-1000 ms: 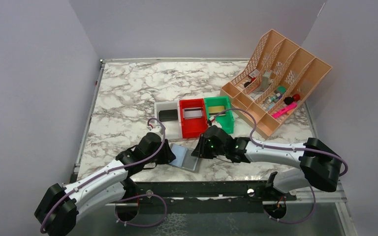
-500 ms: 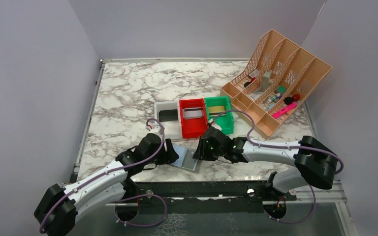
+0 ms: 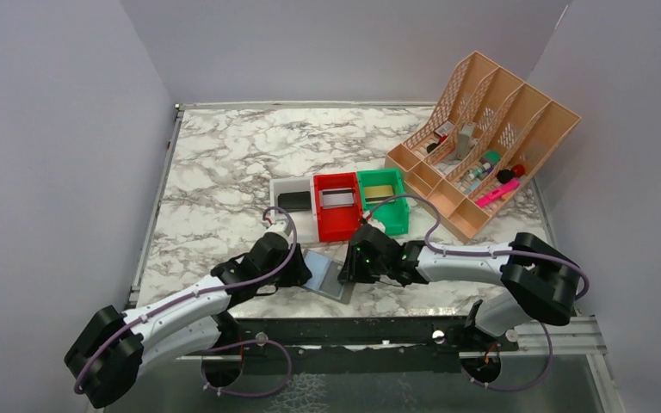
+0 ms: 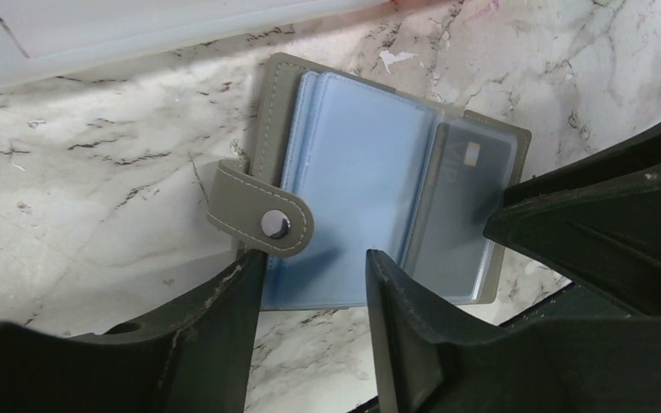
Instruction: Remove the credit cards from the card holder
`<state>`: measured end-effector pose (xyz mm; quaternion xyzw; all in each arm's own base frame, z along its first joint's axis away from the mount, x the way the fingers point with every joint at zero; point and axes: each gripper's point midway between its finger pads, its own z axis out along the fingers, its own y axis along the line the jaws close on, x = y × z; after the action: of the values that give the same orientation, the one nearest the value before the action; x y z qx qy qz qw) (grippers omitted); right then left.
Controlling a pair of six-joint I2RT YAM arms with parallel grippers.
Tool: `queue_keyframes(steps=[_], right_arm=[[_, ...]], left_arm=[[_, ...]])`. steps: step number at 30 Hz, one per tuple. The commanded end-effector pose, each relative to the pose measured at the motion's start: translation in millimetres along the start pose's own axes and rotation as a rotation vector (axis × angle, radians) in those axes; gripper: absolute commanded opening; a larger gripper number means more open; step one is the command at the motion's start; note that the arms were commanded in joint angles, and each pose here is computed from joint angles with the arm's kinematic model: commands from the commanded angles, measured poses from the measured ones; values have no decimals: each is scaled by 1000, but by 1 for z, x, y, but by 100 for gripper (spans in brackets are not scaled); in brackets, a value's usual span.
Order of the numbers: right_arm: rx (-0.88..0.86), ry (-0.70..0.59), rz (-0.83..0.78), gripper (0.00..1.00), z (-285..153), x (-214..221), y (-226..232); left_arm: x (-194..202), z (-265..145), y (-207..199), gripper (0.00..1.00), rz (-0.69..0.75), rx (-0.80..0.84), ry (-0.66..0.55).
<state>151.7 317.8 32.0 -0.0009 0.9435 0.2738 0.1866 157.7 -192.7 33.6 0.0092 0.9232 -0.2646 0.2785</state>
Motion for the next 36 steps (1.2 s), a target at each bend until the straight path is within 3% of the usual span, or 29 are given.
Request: queue_keyframes(steps=[1,15,31,36], right_arm=[[-69,-47,14,35,-7,-14,21],[-74,-76,-10,35,-24,-22,25],[102,-80,-97,37,-30,-26,7],[-12,-54,-134,37,-29,-20,31]], left_arm=[[14,0,-5,48,27,38,44],[23,-2,-21,42,31,92,57],[29,1,-41,41,60,137,71],[30,2,-47,42,65,144,66]])
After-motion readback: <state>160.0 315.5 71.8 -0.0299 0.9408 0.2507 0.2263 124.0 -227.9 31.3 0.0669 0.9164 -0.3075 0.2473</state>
